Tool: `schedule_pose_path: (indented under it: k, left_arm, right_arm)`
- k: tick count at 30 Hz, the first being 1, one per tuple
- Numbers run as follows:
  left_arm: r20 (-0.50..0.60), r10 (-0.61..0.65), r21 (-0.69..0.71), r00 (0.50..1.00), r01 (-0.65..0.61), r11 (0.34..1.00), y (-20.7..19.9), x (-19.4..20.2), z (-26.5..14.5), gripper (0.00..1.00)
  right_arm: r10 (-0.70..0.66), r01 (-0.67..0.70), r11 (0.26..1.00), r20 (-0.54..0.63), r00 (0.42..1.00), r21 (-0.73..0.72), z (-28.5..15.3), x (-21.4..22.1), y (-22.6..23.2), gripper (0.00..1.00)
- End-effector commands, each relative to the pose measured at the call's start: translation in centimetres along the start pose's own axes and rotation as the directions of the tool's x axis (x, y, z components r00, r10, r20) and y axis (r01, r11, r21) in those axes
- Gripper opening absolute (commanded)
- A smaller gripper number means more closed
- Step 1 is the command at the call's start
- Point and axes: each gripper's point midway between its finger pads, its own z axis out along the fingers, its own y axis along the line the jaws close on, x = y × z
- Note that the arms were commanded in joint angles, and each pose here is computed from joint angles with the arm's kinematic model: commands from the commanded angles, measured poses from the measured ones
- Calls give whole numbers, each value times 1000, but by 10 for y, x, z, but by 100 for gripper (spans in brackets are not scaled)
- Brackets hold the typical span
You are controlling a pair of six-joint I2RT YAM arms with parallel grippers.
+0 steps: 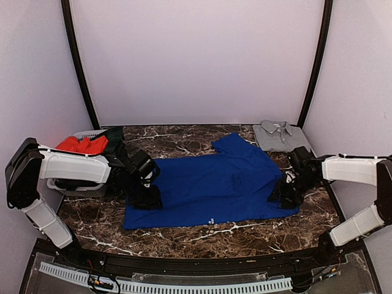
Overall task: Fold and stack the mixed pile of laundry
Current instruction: Move the 1/3-folded T-shirt to the center of the board.
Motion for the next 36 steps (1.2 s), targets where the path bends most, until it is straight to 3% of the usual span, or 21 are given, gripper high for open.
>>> schedule_pose_path:
  k: [1, 5, 8, 14, 22, 26, 29, 36]
  left_arm:
    - [-27, -1, -57, 1000, 0, 998, 17, 12, 5, 49]
    - [-60, -14, -88, 998, 9, 996, 30, 25, 10, 49]
    - [-83, -16, -98, 996, 8, 995, 36, 33, 10, 49]
    - [-46, 34, -72, 998, -37, 997, 27, 23, -1, 49]
    - [73, 117, 10, 990, -118, 993, -12, -10, -34, 49]
    - [66, 108, 1, 992, -108, 994, -13, -12, -26, 49]
    - [57, 97, 5, 994, -98, 995, -13, -11, -21, 49]
    - [45, 88, -25, 995, -87, 996, -8, -12, -15, 50]
  right_arm:
    - [91, -91, 995, 16, 996, 43, -22, 18, -11, 52]
    - [153, -153, 988, -46, 987, 13, -23, 45, -17, 52]
    - [141, -142, 989, -27, 990, -34, -29, 50, -14, 51]
    - [-73, 76, 997, 114, 991, -20, -49, 2, 12, 49]
    - [-116, 118, 993, 78, 990, -24, -14, -43, 38, 45]
    - [-58, 57, 998, 51, 997, 31, 6, -47, 21, 46]
    - [64, -63, 997, -3, 998, 34, 16, -32, -5, 48]
    - [257, -258, 966, -34, 966, -26, -6, 10, -14, 52]
